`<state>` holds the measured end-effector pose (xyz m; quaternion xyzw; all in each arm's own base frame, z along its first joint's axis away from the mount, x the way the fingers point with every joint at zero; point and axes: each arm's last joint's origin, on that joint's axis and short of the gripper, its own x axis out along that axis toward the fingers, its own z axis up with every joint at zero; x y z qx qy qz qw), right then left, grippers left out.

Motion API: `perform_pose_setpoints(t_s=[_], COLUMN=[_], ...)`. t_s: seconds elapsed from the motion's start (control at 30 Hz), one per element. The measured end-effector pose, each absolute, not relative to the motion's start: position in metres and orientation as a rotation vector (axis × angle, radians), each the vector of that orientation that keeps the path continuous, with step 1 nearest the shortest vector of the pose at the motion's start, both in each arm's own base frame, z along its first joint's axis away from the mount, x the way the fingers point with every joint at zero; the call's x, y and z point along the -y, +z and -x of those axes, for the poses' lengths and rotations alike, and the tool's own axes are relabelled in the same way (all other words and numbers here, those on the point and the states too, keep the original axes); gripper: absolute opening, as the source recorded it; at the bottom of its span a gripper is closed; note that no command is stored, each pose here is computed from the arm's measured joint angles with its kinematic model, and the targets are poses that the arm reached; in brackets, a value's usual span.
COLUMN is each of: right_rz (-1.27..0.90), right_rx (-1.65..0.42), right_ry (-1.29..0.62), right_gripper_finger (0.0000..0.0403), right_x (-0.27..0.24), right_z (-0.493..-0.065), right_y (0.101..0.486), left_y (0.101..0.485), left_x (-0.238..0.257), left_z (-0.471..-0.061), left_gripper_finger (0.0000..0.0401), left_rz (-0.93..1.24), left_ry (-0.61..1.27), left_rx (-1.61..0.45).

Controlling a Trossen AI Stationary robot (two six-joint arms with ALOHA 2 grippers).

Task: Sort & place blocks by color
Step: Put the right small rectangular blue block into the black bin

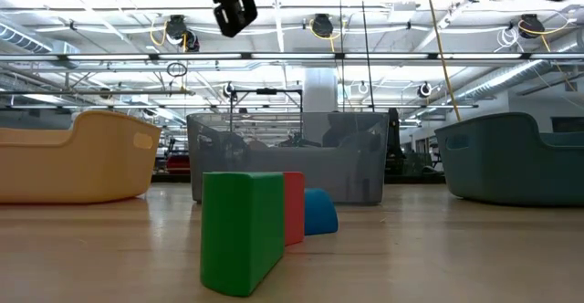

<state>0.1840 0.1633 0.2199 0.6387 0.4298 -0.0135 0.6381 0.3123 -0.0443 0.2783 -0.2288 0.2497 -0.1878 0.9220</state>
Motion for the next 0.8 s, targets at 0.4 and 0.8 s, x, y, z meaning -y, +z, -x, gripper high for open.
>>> perform_pose_setpoints(t_s=[0.4,0.8], right_rz=[-1.556,-1.435], right_rx=[-1.363,-1.426], right_ry=[-0.375,-0.537], right_gripper_finger=[0.0210,0.0210], right_x=[-0.199,-0.209], right_z=[-0.143,-0.128], right_y=[0.186,0.162], left_y=[0.272,0.272], left_x=[0.092,0.115], left_z=[-0.299,-0.291], left_gripper_finger=[0.0143,0.0143], left_rz=[0.472,0.464], left_ry=[-0.493,-0.486], left_rx=[-0.634,-0.637])
